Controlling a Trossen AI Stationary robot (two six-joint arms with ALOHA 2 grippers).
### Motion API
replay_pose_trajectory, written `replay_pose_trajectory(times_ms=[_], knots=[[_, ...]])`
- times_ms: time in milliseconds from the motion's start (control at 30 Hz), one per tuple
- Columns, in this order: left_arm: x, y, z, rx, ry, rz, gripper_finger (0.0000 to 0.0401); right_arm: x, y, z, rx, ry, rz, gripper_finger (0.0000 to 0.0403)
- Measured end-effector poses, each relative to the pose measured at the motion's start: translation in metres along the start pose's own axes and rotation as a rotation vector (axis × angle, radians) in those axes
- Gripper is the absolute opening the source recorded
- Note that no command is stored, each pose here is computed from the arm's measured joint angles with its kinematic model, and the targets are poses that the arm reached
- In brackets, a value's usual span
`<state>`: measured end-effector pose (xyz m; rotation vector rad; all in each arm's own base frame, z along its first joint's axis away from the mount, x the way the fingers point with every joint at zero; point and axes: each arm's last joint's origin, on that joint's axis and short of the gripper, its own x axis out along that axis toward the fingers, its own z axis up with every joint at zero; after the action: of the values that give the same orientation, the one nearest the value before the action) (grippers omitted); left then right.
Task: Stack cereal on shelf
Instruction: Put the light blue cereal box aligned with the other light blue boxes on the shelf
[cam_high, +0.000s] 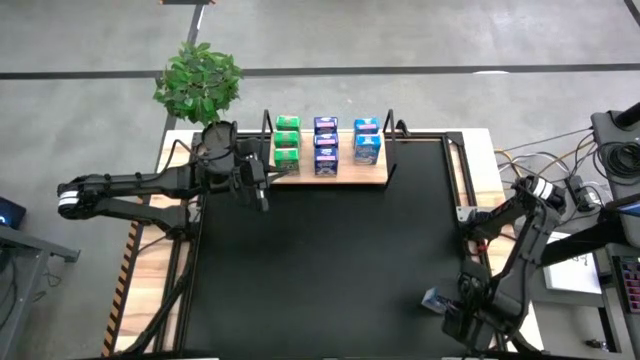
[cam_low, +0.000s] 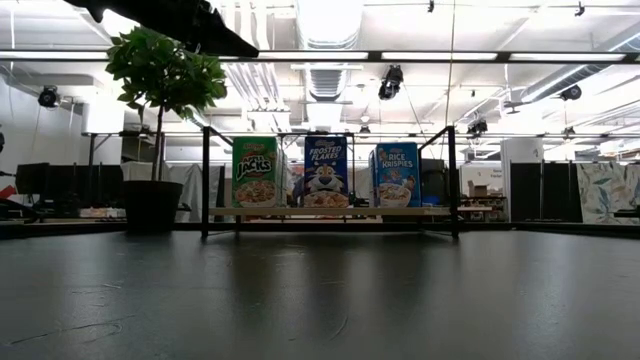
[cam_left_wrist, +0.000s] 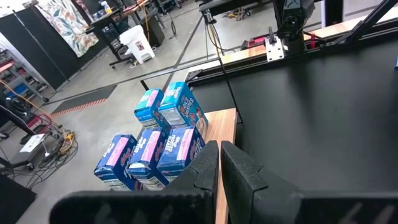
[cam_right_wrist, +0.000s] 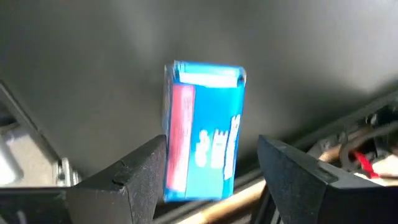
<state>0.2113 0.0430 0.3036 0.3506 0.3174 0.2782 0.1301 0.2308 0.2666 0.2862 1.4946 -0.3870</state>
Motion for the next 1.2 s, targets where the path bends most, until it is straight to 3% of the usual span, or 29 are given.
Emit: replay_pose_trajectory(times_ms=[167,600,1200], knots=[[0.0,0.0,0.0,0.0,0.0,0.0,0.0002,0.003,0.003,0.002,-0.01,-0.087,-0.016,0.024],[0.0,0.0,0.0,-0.002,0.004,-0.001,0.0002,0.018,0.013,0.002,-0.014,-0.087,-0.073,0.0234],[0.0,-0.001,-0.002,0.0,0.017,-0.007,0.0001,0.016,0.011,0.007,0.029,-0.088,-0.065,0.014]])
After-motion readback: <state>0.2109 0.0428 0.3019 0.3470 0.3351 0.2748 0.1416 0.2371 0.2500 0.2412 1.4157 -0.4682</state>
